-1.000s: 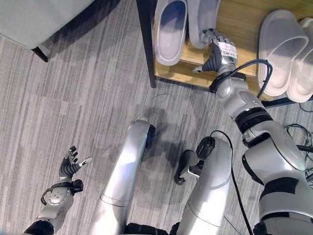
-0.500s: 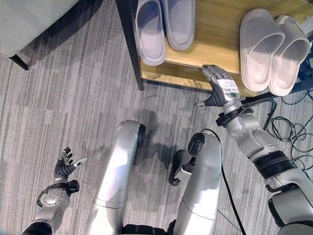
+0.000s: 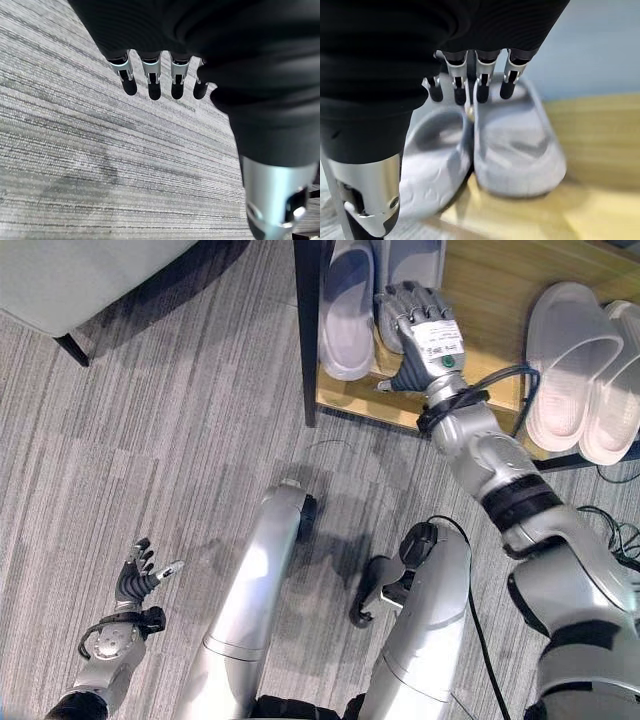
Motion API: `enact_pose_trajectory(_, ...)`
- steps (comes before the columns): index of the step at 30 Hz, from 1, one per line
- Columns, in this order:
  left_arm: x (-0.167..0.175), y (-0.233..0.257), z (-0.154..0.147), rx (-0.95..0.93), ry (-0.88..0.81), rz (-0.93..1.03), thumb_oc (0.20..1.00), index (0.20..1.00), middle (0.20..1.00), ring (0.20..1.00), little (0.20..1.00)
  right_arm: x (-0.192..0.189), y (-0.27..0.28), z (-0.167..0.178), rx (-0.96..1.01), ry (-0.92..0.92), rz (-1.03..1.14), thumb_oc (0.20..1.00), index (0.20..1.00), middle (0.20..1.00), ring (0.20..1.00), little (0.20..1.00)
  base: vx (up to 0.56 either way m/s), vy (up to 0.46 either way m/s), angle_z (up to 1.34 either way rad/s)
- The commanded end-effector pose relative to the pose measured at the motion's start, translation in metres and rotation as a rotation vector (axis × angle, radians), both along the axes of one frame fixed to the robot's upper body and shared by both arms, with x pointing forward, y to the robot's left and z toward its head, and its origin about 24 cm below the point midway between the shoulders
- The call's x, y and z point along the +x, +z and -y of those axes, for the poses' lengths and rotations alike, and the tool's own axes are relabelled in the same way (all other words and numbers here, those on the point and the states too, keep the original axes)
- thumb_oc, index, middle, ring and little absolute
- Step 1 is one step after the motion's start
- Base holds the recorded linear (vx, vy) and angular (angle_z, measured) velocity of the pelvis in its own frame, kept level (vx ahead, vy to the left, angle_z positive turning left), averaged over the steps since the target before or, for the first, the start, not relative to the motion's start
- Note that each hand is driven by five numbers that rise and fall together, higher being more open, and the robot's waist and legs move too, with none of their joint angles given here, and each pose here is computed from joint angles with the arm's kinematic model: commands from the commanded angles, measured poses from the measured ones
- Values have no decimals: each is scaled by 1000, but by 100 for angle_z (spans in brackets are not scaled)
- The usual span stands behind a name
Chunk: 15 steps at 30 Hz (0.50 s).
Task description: Arrange the slippers neatly on the shoe rack.
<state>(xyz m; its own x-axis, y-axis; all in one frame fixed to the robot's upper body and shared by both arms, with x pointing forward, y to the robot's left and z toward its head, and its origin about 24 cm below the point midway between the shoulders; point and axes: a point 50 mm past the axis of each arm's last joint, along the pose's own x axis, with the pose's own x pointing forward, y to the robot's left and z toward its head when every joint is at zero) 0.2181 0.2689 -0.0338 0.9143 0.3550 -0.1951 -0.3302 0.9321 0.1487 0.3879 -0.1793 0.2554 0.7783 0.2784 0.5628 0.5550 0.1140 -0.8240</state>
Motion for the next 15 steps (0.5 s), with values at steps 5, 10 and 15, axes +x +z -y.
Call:
enact_pose_trajectory(5, -17, -11, -6, 13, 34, -43, 1000, 1000, 1000, 1000, 1000, -8, 13, 2, 19, 45, 2, 1000, 1000, 1000, 1000, 1000, 0, 0, 0)
enact_pose_trajectory(10, -18, -14, -6, 8, 47, -54, 1000, 1000, 1000, 1000, 1000, -16, -4, 6, 62, 82, -49, 1000, 1000, 1000, 1000, 1000, 0, 0, 0)
enact_pose_trajectory(15, -19, -15, -5, -5, 53, -54, 1000, 1000, 1000, 1000, 1000, -25, -30, 17, 80, 82, -123, 1000, 1000, 1000, 1000, 1000, 0, 0, 0)
